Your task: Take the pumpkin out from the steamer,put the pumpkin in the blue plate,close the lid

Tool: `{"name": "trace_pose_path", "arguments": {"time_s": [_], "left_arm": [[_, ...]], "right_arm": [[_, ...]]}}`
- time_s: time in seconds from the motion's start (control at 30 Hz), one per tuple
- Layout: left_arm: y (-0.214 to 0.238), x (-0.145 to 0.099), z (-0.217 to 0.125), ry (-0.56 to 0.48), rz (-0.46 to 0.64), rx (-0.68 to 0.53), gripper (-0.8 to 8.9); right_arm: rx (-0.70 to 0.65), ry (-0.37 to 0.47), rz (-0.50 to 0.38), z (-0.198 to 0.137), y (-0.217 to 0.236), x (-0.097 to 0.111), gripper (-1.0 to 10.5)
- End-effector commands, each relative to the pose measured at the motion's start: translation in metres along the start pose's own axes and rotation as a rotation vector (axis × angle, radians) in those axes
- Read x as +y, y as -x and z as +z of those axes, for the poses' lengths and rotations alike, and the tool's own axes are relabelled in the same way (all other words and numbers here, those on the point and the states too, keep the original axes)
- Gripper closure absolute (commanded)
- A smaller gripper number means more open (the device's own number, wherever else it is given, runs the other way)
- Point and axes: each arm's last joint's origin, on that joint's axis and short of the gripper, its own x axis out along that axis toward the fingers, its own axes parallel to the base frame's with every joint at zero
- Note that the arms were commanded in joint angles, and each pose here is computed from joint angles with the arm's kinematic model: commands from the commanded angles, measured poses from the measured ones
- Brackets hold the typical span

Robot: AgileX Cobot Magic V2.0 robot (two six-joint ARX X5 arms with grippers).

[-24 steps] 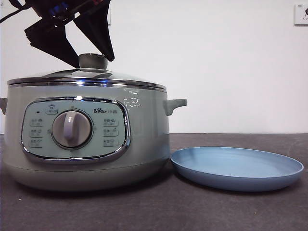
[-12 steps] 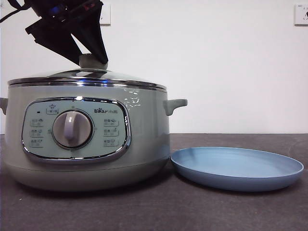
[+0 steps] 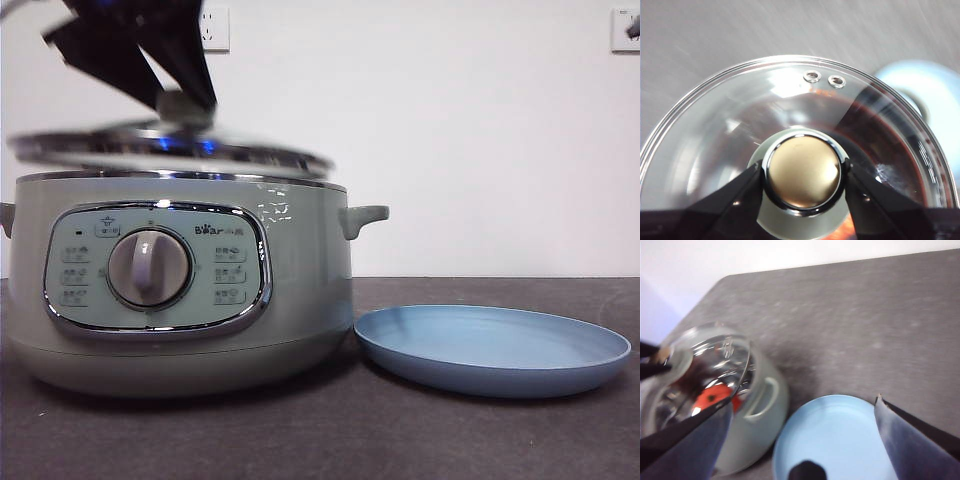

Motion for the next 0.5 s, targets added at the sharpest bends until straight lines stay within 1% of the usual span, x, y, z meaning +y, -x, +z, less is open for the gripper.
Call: {"name": "trace_pose_path", "arguments": {"time_s": [0.03,0.13,0.23,0.3,0.37,0.43,0.5], "left_arm": [[0.034,0.001,0.02,-0.015,0.041,-0.168,8.22],[0.061,0.002,0.027,-0.014,0.089,-0.245,8.22],[0.089,0.004,0.032,-0.03,0.168,-0.301,8.22],[0.106,0.004,0.033,-0.031,0.215,-0.326,8.22],[0.123,0.005,0.032,-0.032,0.248,-0.342,8.22],[0.139,0.005,0.031,-0.026,0.29,-0.351,8.22],[0.153,0.006,0.028,-0.025,0.344,-0.352,8.22]], "right_arm": [[-0.012,0.029,0.041,0.003,-0.004,0.006,4.7],[0.011,0.048,0.09,0.005,-0.013,0.013,4.7],[0.06,0.075,0.15,0.007,-0.028,0.023,4.7],[0.095,0.086,0.182,0.011,-0.039,0.03,4.6],[0.143,0.097,0.203,0.015,-0.053,0.038,4.1],[0.204,0.117,0.248,0.02,-0.07,0.049,3.8],[0.267,0.15,0.29,0.025,-0.087,0.061,3.8]]}}
